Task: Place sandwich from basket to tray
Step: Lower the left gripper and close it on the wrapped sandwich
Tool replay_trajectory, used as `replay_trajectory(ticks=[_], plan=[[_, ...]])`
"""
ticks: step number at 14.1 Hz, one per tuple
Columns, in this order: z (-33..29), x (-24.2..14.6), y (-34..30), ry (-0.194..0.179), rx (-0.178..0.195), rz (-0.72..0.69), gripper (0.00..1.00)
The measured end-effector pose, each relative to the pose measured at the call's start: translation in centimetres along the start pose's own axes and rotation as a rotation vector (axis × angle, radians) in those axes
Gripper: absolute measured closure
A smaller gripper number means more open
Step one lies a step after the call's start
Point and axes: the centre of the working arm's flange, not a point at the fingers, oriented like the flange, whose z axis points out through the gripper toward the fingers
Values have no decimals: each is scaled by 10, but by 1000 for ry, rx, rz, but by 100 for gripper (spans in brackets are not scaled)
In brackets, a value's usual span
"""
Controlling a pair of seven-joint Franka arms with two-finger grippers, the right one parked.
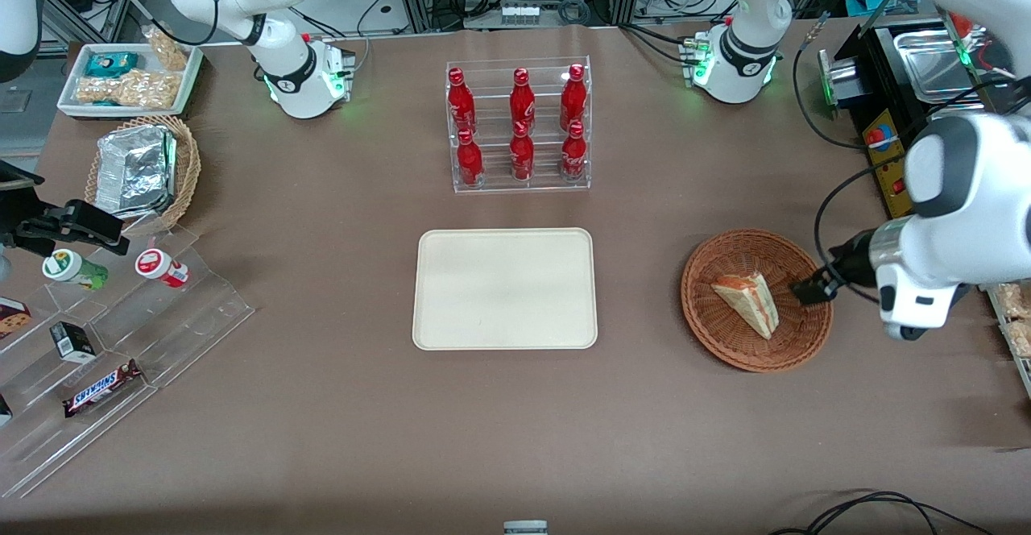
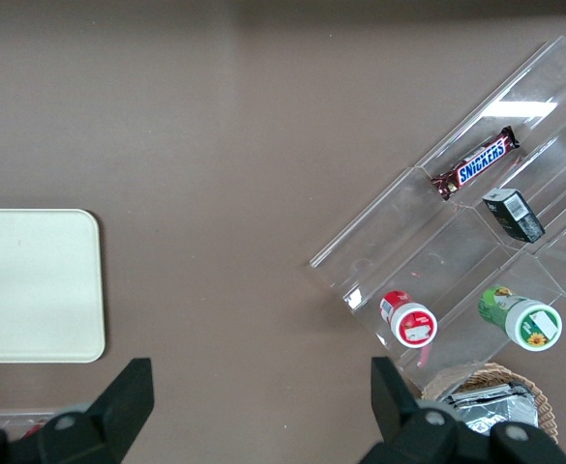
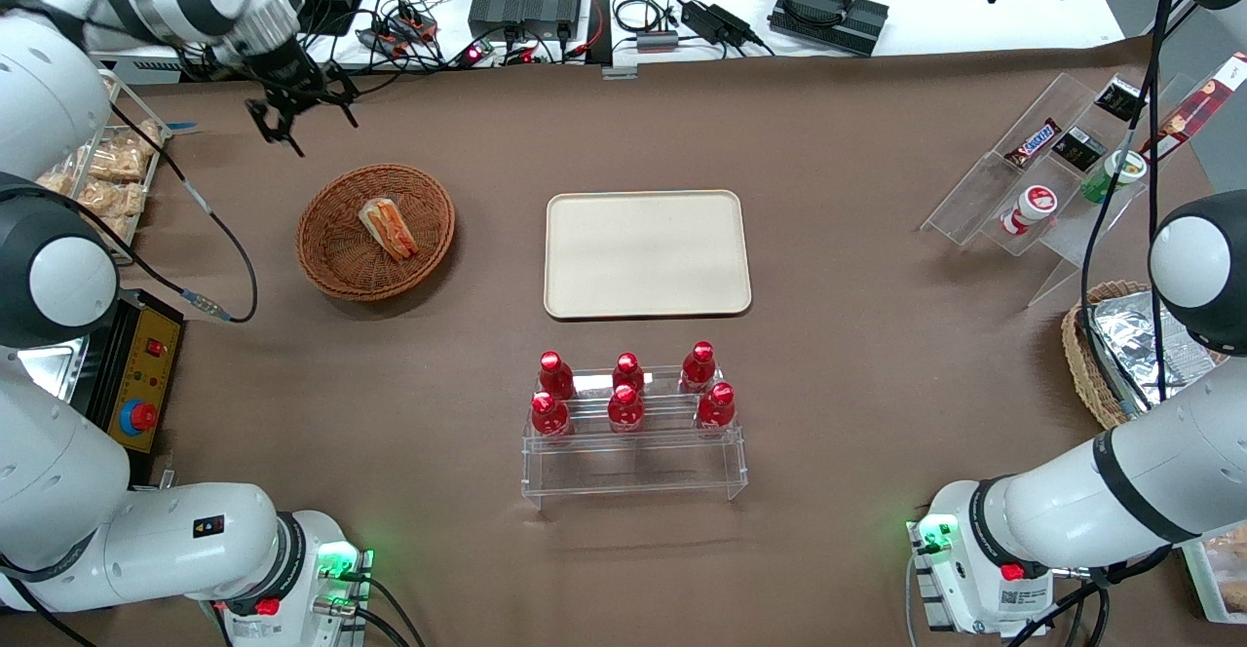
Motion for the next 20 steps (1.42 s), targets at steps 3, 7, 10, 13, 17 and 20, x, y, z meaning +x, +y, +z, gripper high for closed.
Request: replay_trajectory(ticks=[3,7,10,13,17,20], plan=[[63,0,-4,51,-52,-107,0],[96,-6,-14,45,-42,-135,0],[103,-6,-15,37,-33,-138,0],[117,-4,-14,28,-29,-140,0],[152,-7,-10,12,-18,-133,0],[177,-10,-16,35,-43,-135,0]])
